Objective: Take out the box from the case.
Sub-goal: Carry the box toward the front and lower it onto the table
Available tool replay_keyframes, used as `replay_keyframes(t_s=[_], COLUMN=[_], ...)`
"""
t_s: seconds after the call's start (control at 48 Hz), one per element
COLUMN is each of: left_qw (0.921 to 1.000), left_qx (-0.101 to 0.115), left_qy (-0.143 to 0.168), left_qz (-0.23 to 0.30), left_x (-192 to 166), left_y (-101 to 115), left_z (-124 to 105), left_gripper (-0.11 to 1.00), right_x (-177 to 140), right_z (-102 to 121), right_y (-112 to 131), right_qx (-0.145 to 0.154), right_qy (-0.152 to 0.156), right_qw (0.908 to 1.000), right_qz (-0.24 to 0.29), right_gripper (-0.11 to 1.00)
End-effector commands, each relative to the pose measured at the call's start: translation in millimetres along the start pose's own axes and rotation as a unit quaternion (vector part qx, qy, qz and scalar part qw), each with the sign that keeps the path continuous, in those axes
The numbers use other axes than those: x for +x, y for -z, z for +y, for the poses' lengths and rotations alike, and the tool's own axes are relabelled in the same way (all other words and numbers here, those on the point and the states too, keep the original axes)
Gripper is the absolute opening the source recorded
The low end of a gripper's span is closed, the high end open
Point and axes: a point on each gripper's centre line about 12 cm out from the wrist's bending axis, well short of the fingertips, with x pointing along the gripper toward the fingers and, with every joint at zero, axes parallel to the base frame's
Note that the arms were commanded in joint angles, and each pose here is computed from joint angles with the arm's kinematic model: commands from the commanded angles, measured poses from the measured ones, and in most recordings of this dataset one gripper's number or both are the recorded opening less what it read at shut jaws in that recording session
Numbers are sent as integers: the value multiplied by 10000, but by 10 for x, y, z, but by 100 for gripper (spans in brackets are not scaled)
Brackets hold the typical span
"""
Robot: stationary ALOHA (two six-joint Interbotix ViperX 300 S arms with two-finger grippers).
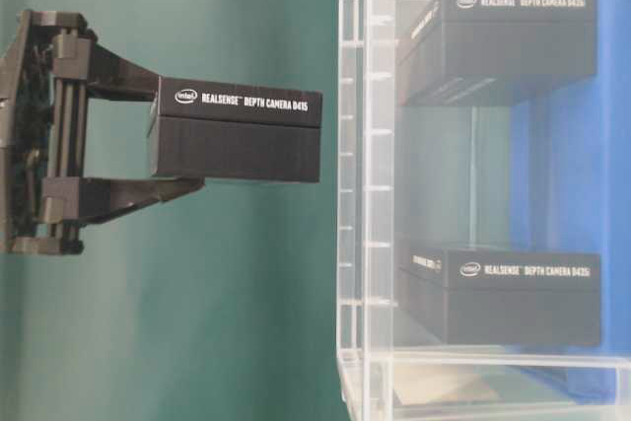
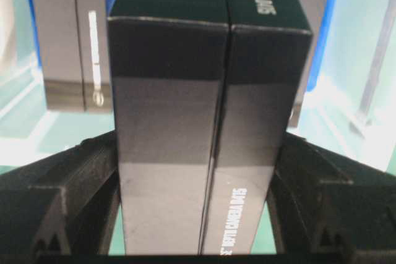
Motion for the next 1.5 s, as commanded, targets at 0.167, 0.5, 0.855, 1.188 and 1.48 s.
replay_keyframes(t_s=[0.167,0.5,0.855,1.188,1.48], left_qw=[10000,10000,10000,10000,10000], left_qx=[12,5,5,-3,-19], left_qy=[67,68,61,68,74], left_qz=[-37,-37,-33,-37,-41], left_x=[-36,-36,-31,-34,-36], left_y=[-5,-5,-4,-3,1], left_z=[-10,-10,-9,-6,0], left_gripper=[95,95,95,95,95], right_x=[-344,-378,-381,-373,-355], right_z=[-46,-104,-177,-192,-189], right_y=[445,1232,1826,1977,1981], right_qx=[-159,-203,-109,-76,-71], right_qy=[-360,-209,-258,-299,-270], right_qw=[9992,9996,9995,9993,9994], right_qz=[-10,54,140,203,194], right_gripper=[66,66,66,66,66])
